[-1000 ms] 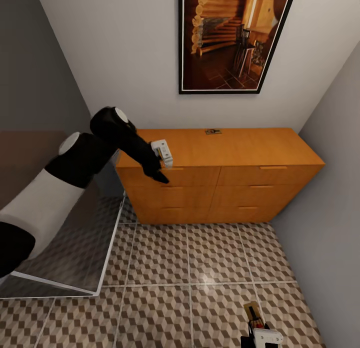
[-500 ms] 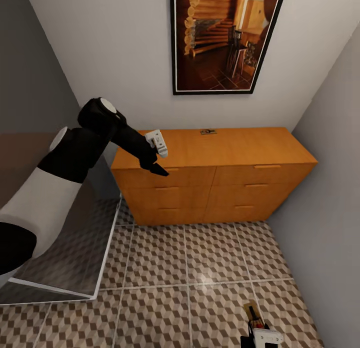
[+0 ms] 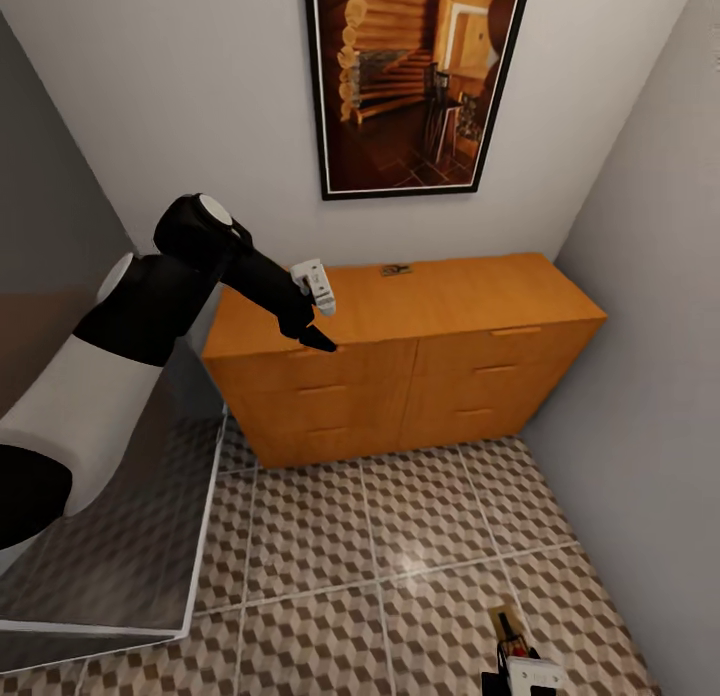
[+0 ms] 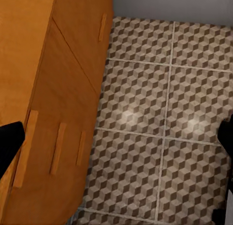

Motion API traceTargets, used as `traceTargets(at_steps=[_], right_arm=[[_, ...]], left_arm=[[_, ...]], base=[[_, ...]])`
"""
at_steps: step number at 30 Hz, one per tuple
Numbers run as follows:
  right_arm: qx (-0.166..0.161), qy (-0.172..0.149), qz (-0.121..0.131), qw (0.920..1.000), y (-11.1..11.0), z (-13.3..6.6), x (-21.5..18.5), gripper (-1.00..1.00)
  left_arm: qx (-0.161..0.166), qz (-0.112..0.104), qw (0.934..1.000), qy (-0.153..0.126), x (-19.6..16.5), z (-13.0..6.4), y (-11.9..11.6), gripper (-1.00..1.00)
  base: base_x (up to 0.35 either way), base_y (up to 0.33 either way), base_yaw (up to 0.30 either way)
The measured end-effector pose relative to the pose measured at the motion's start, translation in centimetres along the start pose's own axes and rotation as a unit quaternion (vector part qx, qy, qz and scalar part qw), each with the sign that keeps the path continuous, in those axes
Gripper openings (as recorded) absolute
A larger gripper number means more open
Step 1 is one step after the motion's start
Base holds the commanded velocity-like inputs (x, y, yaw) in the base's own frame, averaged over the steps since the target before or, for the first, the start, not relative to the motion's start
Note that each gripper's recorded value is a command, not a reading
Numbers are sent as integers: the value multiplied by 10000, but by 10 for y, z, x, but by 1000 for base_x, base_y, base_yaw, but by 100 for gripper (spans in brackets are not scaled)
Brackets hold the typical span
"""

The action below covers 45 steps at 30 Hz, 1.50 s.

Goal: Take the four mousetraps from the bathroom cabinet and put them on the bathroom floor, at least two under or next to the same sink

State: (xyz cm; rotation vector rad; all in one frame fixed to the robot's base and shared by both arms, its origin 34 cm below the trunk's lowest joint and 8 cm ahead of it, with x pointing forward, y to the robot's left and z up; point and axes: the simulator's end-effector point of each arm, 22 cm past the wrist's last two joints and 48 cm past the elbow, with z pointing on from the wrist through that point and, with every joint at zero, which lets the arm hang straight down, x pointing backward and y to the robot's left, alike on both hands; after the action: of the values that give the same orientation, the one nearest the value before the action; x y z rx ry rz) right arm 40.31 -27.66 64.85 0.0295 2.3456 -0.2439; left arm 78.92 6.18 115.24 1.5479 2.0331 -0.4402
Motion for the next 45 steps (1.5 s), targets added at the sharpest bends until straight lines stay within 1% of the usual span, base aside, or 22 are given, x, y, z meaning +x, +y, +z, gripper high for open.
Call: traceTargets(at_steps=[4, 11, 18, 20, 23, 24, 25, 26, 29, 32, 41, 45], right_arm=[[0, -24, 5, 10000, 0, 0, -2, -100], [-2, -62, 17, 10000, 1, 0, -6, -100], [-13, -119, 24, 9999, 2, 1, -10, -100], [-18, -317, 64, 9995, 1, -1, -17, -100], [27, -783, 194, 9967, -6, -9, -31, -100], [29, -822, 201, 9964, -7, -13, -30, -100], [41, -834, 213, 9963, -10, -22, -22, -100], [37, -812, 210, 9965, -12, -31, -13, -100], [26, -607, 165, 9980, -14, -48, 10, -100], [8, -528, 144, 9985, -14, -55, 19, -100], [-27, -498, 159, 9986, -10, -59, 23, -100], [-9, -500, 181, 9986, -10, -59, 22, -100]], left_arm=[[-15, 12, 10000, -4, -2, -2, -1, 100], [-41, 39, 10000, -12, -5, -6, -2, 100], [-67, 58, 10000, -20, -7, -10, -2, 100], [-66, 65, 10000, -10, -7, -10, -3, 100], [-72, 67, 10000, 0, -6, -10, -2, 100], [-72, 67, 10000, 1, -6, -10, -2, 100], [-74, 68, 9999, 3, -6, -10, -2, 100], [-75, 69, 9999, 4, -6, -10, -2, 100], [-76, 69, 9999, 6, -6, -10, -2, 100], [-78, 70, 9999, 8, -5, -10, -2, 100], [-83, 67, 9999, 21, -4, -10, -1, 100], [-82, 64, 9999, 21, -4, -10, -1, 100]], base=[[252, 178, -205], [297, 30, -204], [84, 2, -155], [9, 0, -28], [3, 0, -10], [1, 0, -5], [1, 0, -3], [1, 0, -2], [0, 0, 0], [0, 0, 0], [0, 2, 0], [0, 132, 0]])
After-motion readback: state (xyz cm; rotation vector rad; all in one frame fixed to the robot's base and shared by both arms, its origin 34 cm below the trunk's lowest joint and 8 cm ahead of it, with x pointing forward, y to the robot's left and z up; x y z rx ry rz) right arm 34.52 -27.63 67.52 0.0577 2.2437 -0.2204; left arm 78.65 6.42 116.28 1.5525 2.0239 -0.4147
